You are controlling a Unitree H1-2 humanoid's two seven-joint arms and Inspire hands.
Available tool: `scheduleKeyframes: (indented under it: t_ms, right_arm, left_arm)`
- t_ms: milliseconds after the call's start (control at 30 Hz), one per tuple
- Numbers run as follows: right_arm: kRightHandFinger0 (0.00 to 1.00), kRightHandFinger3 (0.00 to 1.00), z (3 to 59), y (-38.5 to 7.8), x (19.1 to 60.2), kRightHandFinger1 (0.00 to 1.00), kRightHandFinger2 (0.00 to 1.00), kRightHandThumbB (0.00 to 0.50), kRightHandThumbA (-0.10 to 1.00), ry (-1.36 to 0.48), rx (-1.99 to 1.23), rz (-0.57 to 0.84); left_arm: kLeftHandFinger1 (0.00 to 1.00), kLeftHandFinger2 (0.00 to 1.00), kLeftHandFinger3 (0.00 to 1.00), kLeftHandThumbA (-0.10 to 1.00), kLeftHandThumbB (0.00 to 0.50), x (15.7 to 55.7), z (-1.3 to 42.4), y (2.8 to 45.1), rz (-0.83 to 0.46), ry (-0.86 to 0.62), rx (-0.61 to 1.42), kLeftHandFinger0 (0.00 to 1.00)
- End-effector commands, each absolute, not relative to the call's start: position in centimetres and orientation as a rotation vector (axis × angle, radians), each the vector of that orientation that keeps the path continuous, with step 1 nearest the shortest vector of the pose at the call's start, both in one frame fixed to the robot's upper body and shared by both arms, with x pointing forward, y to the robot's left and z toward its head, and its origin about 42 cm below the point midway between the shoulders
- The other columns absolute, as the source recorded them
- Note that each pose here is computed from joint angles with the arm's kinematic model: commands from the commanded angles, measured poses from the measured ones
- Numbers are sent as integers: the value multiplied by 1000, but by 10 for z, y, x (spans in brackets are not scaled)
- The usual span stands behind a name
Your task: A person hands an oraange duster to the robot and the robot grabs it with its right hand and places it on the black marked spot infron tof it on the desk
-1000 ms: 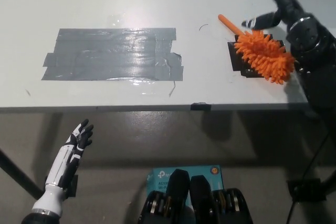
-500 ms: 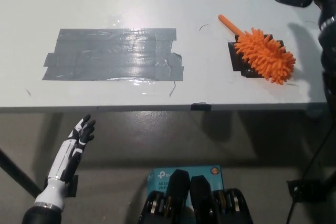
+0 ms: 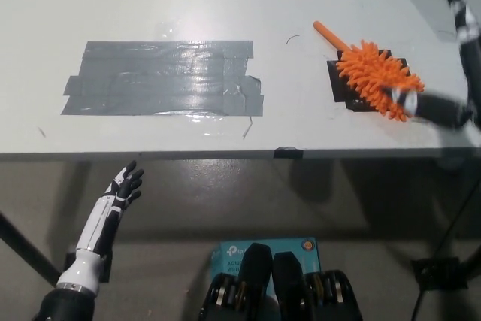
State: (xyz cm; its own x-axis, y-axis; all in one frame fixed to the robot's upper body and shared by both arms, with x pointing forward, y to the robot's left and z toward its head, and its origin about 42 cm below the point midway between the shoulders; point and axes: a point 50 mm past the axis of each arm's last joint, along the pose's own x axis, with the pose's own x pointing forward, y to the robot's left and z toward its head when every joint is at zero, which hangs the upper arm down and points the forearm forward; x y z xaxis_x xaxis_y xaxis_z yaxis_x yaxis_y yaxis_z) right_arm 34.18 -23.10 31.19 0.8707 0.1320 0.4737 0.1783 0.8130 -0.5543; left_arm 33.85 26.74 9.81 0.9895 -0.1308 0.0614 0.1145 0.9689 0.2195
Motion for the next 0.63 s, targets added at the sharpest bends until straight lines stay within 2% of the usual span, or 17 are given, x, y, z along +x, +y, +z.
scheduleKeyframes:
  t_ms: [0, 100, 133, 200, 233, 267, 300, 433, 467, 600]
  right_arm:
    - [1000, 1000, 305, -228, 288, 1000, 1000, 201, 955, -720, -489, -33]
    - [1000, 1000, 268, -227, 305, 1000, 1000, 179, 946, -605, -474, -34]
    - [1000, 1000, 246, -227, 315, 1000, 1000, 186, 947, -527, -463, -23]
    - [1000, 1000, 211, -228, 326, 1000, 1000, 170, 985, -415, -469, -15]
    - [1000, 1000, 204, -228, 329, 1000, 1000, 118, 870, -397, -471, -14]
    - [1000, 1000, 194, -228, 331, 1000, 1000, 149, 943, -367, -472, -8]
    - [1000, 1000, 185, -228, 334, 1000, 1000, 152, 1000, -342, -475, 0]
    - [1000, 1000, 158, -230, 347, 1000, 1000, 134, 1000, -263, -472, 23]
    - [1000, 1000, 154, -230, 348, 1000, 1000, 146, 1000, -255, -471, 26]
    - [1000, 1000, 142, -235, 353, 1000, 1000, 136, 1000, -235, -475, 44]
  left_arm:
    - [1000, 1000, 1000, 975, 165, 346, 112, 259, -172, -159, 215, 1000]
    - [1000, 1000, 1000, 975, 156, 339, 106, 260, -168, -149, 216, 1000]
    - [1000, 1000, 1000, 968, 157, 335, 102, 260, -166, -141, 212, 1000]
    - [1000, 1000, 1000, 967, 151, 329, 98, 260, -167, -131, 212, 1000]
    - [1000, 1000, 1000, 967, 151, 329, 98, 260, -167, -129, 212, 1000]
    - [1000, 1000, 1000, 967, 151, 326, 96, 260, -167, -123, 211, 1000]
    - [1000, 1000, 1000, 965, 149, 326, 96, 261, -166, -122, 210, 1000]
    - [1000, 1000, 1000, 967, 151, 326, 98, 261, -164, -120, 220, 1000]
    - [1000, 1000, 1000, 970, 150, 326, 99, 261, -165, -122, 223, 1000]
    - [1000, 1000, 1000, 968, 144, 328, 99, 258, -166, -129, 214, 1000]
